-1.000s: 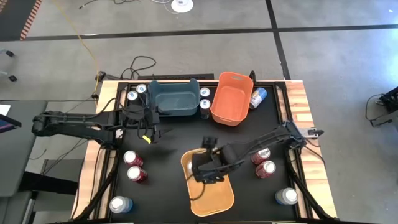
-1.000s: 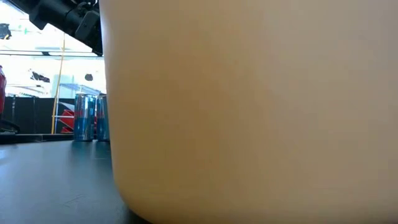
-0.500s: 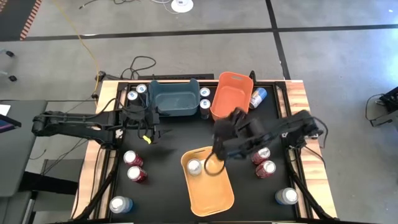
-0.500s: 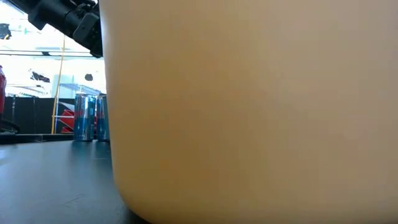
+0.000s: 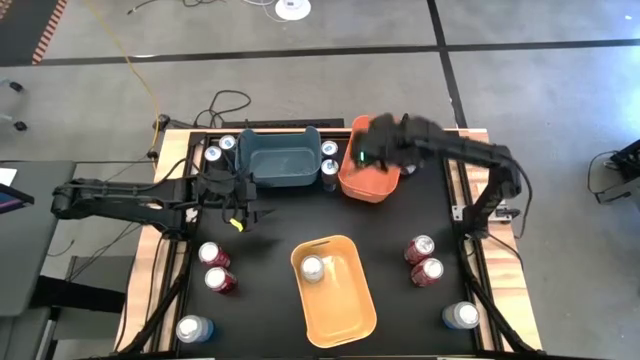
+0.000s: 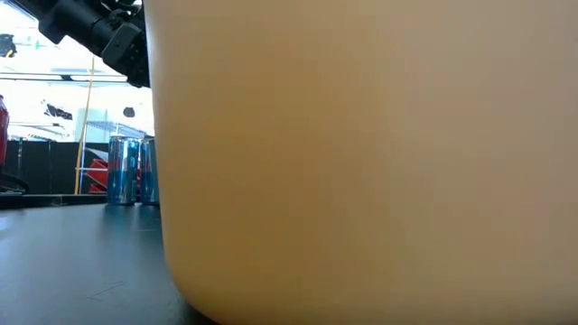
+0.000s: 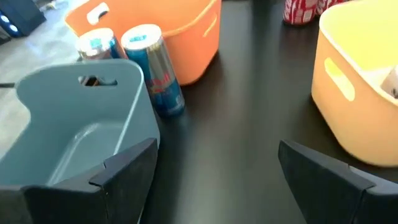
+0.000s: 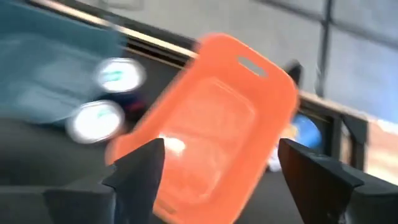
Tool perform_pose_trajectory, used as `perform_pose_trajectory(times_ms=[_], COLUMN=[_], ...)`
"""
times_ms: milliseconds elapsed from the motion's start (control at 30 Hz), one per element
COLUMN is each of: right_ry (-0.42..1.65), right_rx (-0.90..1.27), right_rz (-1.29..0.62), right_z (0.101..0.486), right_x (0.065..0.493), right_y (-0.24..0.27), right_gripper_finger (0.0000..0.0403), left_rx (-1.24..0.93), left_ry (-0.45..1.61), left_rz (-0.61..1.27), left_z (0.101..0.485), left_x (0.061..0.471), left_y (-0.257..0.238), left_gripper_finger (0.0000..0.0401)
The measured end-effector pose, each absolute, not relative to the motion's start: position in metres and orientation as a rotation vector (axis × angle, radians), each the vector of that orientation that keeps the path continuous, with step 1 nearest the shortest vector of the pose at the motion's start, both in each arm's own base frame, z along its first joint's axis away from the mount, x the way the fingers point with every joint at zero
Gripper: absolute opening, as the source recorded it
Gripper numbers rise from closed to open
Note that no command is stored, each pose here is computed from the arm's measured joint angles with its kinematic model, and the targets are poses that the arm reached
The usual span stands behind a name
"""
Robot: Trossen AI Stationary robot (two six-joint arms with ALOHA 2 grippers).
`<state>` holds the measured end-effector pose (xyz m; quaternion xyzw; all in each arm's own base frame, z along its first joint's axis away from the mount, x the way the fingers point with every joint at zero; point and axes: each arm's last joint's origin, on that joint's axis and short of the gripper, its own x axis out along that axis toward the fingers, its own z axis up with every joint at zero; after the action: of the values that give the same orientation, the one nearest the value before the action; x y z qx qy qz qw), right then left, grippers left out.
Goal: Sort soda cans
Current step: Put the blue white soda can into the yellow bin
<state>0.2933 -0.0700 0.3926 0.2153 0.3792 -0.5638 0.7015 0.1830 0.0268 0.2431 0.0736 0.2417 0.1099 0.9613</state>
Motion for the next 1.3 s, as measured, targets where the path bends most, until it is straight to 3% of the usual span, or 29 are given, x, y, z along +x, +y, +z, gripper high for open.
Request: perform_pose_trajectory(times_ms=[200, 500, 700, 867, 1033, 1300], right_ry=[0.908, 0.988, 1.083, 0.954, 0.781, 0.799], right_rx=[0.676, 1.122, 1.390, 1.482, 1.533, 1.582], right_rz=[-1.428, -1.653, -1.729, -1.643, -1.583, -1.634], right_z=[0.380, 0.336, 0.275, 0.238, 0.218, 0.206], right_x=[0.265, 0.200, 0.163, 0.151, 0.145, 0.132], right_y=[-0.146, -0.225, -0.247, -0.265, -0.279, -0.276], right_gripper_finger=[0.0291, 0.0286, 0.0286, 0.0285, 0.0285, 0.0285], left_rx=[0.142, 0.133, 0.131, 0.159, 0.186, 0.194], left_ry=[0.517, 0.527, 0.593, 0.580, 0.543, 0.554], left_rz=[0.229, 0.237, 0.232, 0.226, 0.267, 0.285], left_z=[0.241, 0.240, 0.233, 0.216, 0.211, 0.211], left_x=[0.182, 0.181, 0.178, 0.177, 0.177, 0.176], left_y=[0.027, 0.028, 0.027, 0.027, 0.028, 0.029], left_gripper_finger=[0.0332, 0.0332, 0.0332, 0.0332, 0.0332, 0.0332])
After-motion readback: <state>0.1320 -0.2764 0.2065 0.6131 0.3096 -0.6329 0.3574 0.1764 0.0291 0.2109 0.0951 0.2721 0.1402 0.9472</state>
